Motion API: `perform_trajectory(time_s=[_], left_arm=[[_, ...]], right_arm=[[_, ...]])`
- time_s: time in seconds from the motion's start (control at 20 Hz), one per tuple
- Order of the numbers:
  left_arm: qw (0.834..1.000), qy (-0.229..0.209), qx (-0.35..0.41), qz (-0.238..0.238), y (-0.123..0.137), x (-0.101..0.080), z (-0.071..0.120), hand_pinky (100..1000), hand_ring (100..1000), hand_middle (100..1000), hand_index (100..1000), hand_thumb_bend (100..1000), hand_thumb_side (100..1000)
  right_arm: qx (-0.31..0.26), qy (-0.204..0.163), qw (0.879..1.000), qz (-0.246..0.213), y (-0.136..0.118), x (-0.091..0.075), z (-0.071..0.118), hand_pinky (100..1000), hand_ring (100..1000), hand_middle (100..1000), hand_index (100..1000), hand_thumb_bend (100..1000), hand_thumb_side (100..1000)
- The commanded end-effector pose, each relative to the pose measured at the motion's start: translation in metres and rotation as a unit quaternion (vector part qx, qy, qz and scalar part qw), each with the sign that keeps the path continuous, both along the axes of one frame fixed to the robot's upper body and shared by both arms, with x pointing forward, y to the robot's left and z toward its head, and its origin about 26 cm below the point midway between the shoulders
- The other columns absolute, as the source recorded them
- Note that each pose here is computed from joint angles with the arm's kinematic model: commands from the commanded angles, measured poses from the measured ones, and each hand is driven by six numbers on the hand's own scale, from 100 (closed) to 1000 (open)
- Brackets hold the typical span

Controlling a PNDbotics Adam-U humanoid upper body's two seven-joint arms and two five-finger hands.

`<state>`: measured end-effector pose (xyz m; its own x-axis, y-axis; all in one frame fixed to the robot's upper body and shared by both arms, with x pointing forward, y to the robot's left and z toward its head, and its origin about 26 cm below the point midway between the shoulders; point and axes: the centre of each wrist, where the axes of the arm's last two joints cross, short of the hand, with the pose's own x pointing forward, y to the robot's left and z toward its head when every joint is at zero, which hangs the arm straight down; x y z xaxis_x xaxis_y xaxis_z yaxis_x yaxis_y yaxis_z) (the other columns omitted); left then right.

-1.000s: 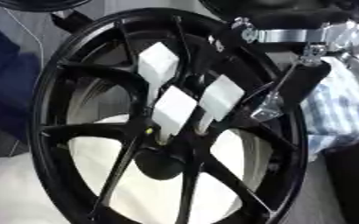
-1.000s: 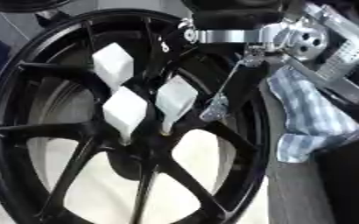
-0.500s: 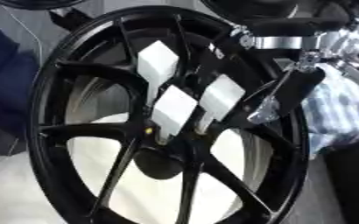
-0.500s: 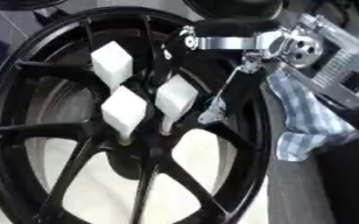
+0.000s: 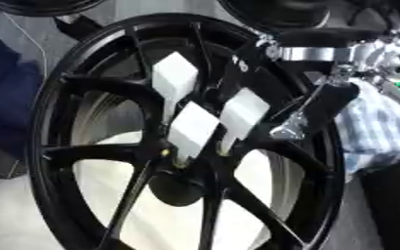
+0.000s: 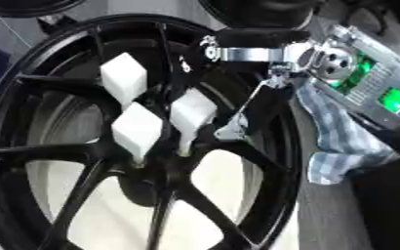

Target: Pull the pin out of the wheel hub.

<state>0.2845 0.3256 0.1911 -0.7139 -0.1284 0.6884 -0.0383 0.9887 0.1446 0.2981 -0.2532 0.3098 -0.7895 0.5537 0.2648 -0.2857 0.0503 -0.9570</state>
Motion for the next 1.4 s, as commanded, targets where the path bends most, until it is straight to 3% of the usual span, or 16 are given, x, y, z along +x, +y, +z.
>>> perform_trajectory(time_s=[0.05,0.25,0.5,0.75,1.1,1.4], left_arm=[[1.000,-0.015,0.009,0.000,0.000,-0.002,0.008,894,754,623,774,100,727],[1.000,-0.015,0.009,0.001,0.000,-0.002,0.008,894,755,623,774,100,727],[1.000,-0.014,0.009,0.001,-0.001,-0.002,0.008,895,755,623,776,100,729],[1.000,-0.013,0.010,0.004,0.000,-0.002,0.007,895,756,624,777,101,730],[1.000,-0.012,0.009,0.007,0.002,-0.003,0.007,895,756,623,778,103,728],[1.000,-0.010,0.009,0.013,0.004,-0.004,0.006,895,757,623,779,106,724]], right_arm=[[-0.010,-0.007,1.000,-0.002,-0.004,-0.002,0.007,764,763,704,705,271,100],[-0.011,0.001,1.000,0.003,-0.004,-0.001,0.006,758,754,663,670,219,100],[0.006,0.008,1.000,0.006,-0.003,-0.001,0.007,736,724,512,520,100,100],[0.045,0.016,0.999,-0.005,-0.005,0.001,0.009,696,645,361,357,100,100],[0.086,0.012,0.996,-0.010,-0.003,-0.004,0.017,662,588,288,268,255,100],[0.099,0.021,0.995,-0.014,-0.009,-0.008,0.027,638,565,268,245,334,100]])
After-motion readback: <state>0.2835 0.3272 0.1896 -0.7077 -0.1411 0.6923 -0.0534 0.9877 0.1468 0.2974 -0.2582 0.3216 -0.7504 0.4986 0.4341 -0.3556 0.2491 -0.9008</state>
